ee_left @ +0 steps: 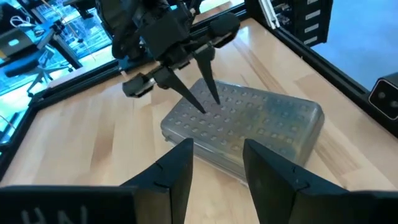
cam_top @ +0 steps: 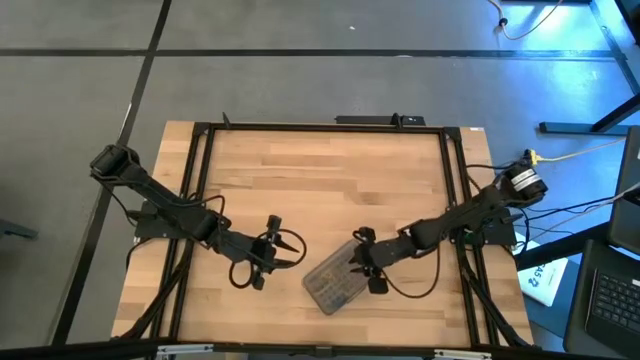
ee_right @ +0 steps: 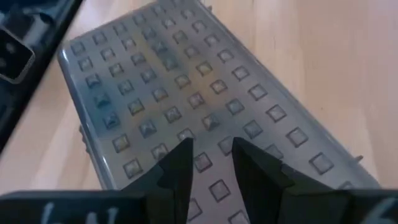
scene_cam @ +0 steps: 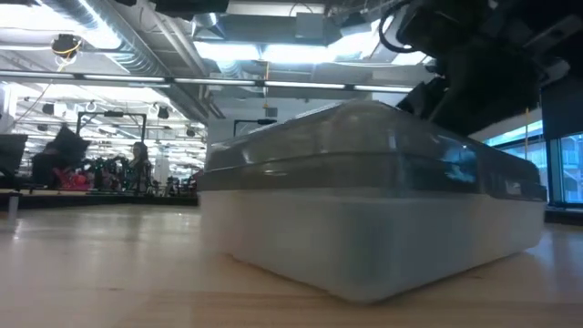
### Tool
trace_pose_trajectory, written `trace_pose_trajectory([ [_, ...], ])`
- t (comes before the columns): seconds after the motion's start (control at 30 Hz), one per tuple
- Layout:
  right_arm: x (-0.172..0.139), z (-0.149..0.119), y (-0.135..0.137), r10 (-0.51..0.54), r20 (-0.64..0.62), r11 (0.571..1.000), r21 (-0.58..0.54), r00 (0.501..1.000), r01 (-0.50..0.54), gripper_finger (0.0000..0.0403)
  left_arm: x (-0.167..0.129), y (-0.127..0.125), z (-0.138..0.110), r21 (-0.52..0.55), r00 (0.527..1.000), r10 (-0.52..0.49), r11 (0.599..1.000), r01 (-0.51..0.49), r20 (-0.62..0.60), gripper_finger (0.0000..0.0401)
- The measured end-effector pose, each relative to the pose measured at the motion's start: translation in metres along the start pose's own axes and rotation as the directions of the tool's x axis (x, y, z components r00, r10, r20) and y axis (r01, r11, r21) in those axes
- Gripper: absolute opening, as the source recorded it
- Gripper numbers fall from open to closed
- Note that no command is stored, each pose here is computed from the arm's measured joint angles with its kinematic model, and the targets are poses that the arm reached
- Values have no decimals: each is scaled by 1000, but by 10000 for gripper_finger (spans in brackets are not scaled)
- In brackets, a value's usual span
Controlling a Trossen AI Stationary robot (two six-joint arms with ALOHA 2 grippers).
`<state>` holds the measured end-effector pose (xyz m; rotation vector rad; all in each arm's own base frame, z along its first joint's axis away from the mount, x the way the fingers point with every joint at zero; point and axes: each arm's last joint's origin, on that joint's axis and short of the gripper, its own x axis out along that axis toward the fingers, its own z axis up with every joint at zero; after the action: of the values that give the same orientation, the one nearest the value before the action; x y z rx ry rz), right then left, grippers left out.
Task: Pack school essentials
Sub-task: Move the transparent supply box from the bottom to the center of the table
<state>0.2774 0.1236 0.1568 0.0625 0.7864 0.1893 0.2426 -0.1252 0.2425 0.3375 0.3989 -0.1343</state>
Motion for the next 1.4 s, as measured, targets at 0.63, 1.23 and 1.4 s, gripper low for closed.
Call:
trace_pose_trajectory([
  [0.63,27,10,-55,-322,46,935,171,946,310,118,0,-1,-5,-20,999,-5,1000,4,-49,135],
  [1.23,8,59,-116,-561,59,813,227,826,536,118,0,3,-16,-117,985,62,990,-81,-161,135],
  [1.4,-11,70,-114,-696,-99,691,180,712,700,118,12,8,-28,-189,969,99,972,-143,-224,135],
])
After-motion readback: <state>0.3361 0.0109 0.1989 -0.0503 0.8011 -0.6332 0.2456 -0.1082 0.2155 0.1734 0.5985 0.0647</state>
